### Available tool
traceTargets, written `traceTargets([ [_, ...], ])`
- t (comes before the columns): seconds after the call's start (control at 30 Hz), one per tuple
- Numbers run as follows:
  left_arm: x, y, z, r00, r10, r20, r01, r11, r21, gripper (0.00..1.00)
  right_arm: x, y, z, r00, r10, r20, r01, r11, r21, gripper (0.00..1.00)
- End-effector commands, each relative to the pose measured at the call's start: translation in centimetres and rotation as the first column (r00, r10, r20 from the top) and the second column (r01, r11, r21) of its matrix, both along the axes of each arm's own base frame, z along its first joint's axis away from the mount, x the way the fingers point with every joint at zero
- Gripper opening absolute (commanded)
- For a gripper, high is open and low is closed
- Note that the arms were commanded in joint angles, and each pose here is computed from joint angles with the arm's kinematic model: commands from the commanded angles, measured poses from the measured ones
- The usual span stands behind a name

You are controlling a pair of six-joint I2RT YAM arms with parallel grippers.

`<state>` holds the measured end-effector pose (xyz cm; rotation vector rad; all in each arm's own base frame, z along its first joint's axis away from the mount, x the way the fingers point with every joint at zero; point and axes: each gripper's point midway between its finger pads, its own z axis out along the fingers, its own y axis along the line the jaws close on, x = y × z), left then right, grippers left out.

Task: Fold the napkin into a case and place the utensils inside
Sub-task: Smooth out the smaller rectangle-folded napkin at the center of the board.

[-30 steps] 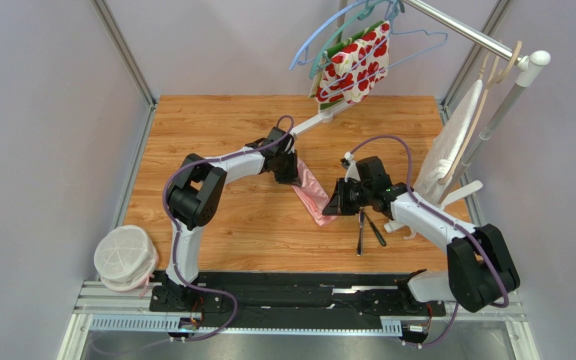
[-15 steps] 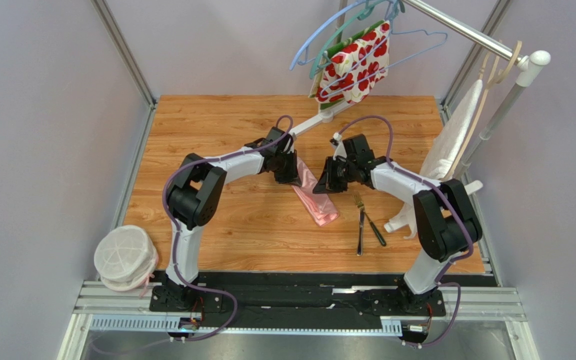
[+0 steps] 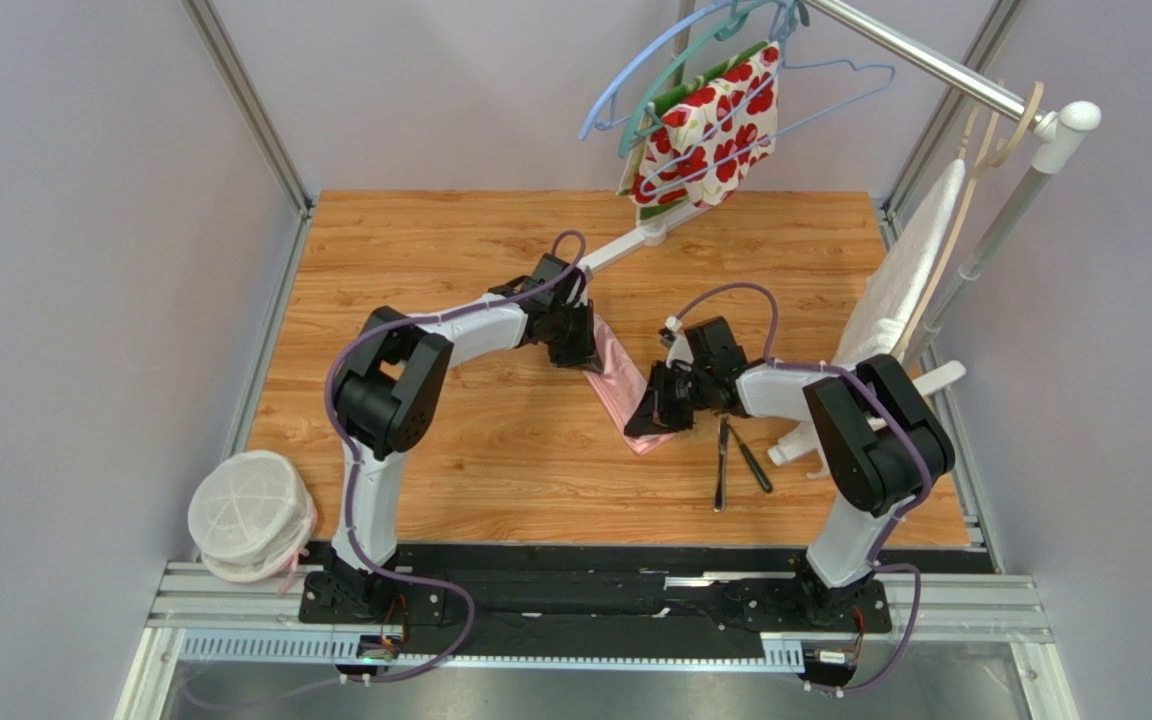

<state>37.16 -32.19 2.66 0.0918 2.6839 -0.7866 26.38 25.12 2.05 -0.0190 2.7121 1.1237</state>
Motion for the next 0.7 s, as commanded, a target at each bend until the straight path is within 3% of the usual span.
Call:
traceTargets([
  [0.0, -0.3, 2.3, -1.7, 0.999, -0.006, -0.033, 0.008, 0.997, 0.079, 0.00, -1.3, -0.9, -2.3, 1.000, -0.007, 0.004, 0.007, 0.999, -0.035, 0.00],
  [0.1, -0.1, 2.3, -1.0, 0.999, -0.042, -0.029, 0.044, 0.997, 0.058, 0.00, -2.3, -1.6, -3.3, 1.000, -0.007, -0.018, 0.006, 0.998, -0.060, 0.00],
  [0.23, -0.5, 1.3, 2.2, 0.993, -0.112, 0.047, 0.113, 0.993, -0.024, 0.00, -1.4, -0.5, -1.3, 1.000, -0.005, 0.025, 0.005, 1.000, 0.012, 0.00],
  [0.43, -0.3, 1.0, 9.0, 0.987, -0.055, 0.150, 0.074, 0.989, -0.127, 0.16, -0.2, 0.1, 1.2, 0.998, 0.001, 0.062, -0.002, 1.000, 0.029, 0.00],
  [0.67, 1.8, 0.4, 7.2, 0.999, 0.010, 0.046, -0.003, 0.989, -0.147, 0.05, 0.3, 0.4, 1.3, 0.998, -0.002, 0.065, 0.000, 0.999, 0.037, 0.00],
])
